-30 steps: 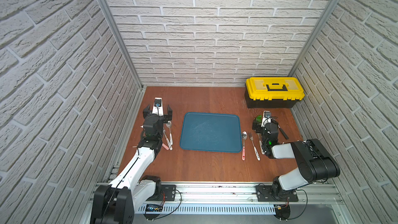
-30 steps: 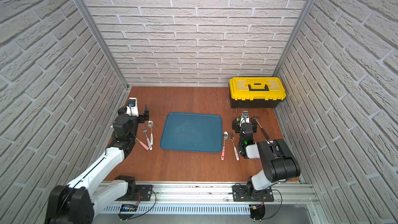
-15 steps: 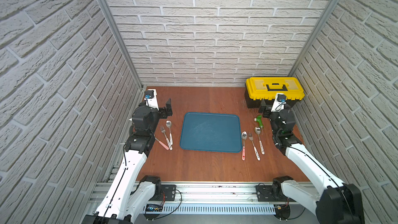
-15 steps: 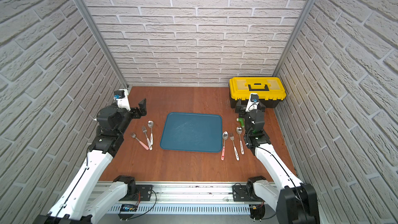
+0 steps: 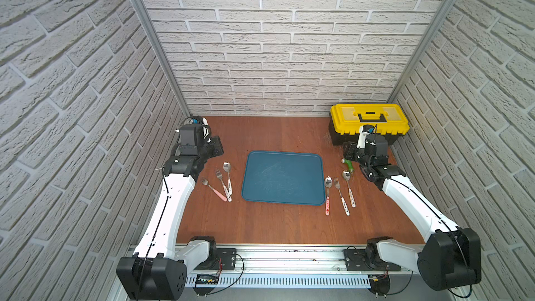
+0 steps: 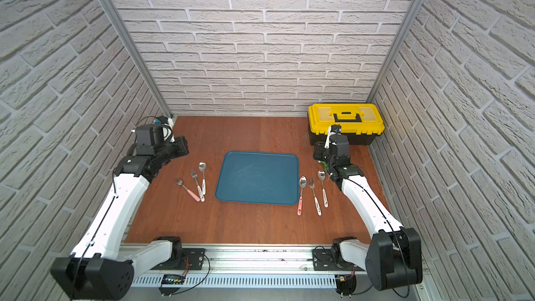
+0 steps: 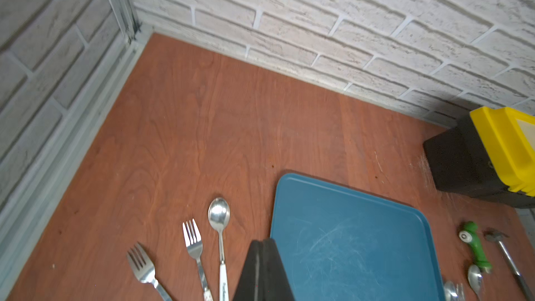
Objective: Set the spoon and fork side by side
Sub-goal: Pick up the fork at the center of the board.
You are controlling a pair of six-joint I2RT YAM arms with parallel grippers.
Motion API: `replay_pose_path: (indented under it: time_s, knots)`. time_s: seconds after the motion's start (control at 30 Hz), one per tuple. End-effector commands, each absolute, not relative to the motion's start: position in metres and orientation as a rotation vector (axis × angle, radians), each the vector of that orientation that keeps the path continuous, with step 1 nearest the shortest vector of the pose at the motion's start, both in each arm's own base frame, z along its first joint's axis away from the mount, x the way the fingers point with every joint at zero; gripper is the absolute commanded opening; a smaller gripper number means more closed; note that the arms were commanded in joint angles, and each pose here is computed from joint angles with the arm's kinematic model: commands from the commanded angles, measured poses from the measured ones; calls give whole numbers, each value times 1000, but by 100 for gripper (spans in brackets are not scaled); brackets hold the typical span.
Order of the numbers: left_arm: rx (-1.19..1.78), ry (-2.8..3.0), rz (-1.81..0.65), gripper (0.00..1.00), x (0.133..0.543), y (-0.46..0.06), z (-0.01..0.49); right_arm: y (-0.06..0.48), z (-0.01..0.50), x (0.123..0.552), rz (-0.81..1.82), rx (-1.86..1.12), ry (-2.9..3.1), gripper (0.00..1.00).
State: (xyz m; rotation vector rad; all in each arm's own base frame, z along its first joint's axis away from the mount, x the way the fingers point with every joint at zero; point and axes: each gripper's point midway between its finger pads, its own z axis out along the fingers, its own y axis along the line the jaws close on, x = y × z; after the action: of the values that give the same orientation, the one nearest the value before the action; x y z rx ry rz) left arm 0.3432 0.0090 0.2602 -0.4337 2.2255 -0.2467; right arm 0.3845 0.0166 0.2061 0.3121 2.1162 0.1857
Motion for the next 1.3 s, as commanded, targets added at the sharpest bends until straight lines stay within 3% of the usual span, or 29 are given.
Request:
replay_pose_path:
  time_s: [0.0, 0.07, 0.13, 0.23, 0.33, 0.4, 0.43, 0.47, 0.53, 0.6, 0.63, 0.67, 0.73, 0.77, 1.0, 1.07, 1.1, 1.13, 1.2, 1.27]
  knots:
    - [-659, 2315, -288, 0, 325, 13, 241, 9, 220, 376, 160, 376, 2099, 65]
    - [-737, 2298, -359, 0, 324, 8, 242, 12, 222, 375, 170, 362, 2103, 67]
    - [-683, 2280, -618, 0, 331, -11, 248, 16, 221, 374, 175, 307, 2121, 53]
    - [-786, 2225, -910, 0, 341, -19, 227, 32, 218, 375, 229, 199, 2170, 45]
    - [-883, 2414, -848, 0, 328, -20, 186, 35, 211, 376, 248, 192, 2208, 43]
    - [-851, 2599, -567, 0, 308, -13, 168, 36, 210, 375, 249, 185, 2215, 44]
    - [-810, 2664, -488, 13, 301, -16, 162, 36, 210, 375, 252, 185, 2211, 43]
    - [-809, 2718, -445, 34, 294, -18, 155, 36, 210, 375, 253, 186, 2208, 44]
    - [-817, 2795, -365, 59, 282, -18, 143, 35, 211, 376, 248, 189, 2202, 44]
    - [-892, 2840, -235, 63, 269, -6, 130, 34, 209, 375, 237, 191, 2208, 44]
    - [-937, 2855, -175, 61, 262, -1, 125, 33, 209, 375, 233, 193, 2209, 44]
    - [-986, 2869, -108, 53, 255, 5, 120, 33, 207, 375, 230, 195, 2211, 45]
    - [-1054, 2887, -36, 13, 244, 9, 110, 32, 204, 375, 228, 200, 2217, 45]
    - [-1109, 2887, -24, 0, 239, 10, 105, 33, 203, 375, 228, 197, 2222, 45]
    - [-1040, 2852, -278, 0, 257, -11, 79, 35, 202, 376, 240, 195, 2228, 44]
    - [-993, 2886, -254, 17, 261, -9, 74, 35, 201, 376, 243, 192, 2230, 44]
    - [-971, 2901, -244, 15, 263, -8, 72, 35, 201, 376, 244, 193, 2229, 44]
    - [-959, 2916, -223, 20, 264, -5, 69, 36, 200, 376, 245, 193, 2233, 44]
    - [-956, 2935, -162, 47, 264, 2, 65, 37, 198, 376, 251, 189, 2239, 44]
    - [-972, 2941, -133, 54, 264, 10, 61, 37, 196, 376, 255, 187, 2245, 44]
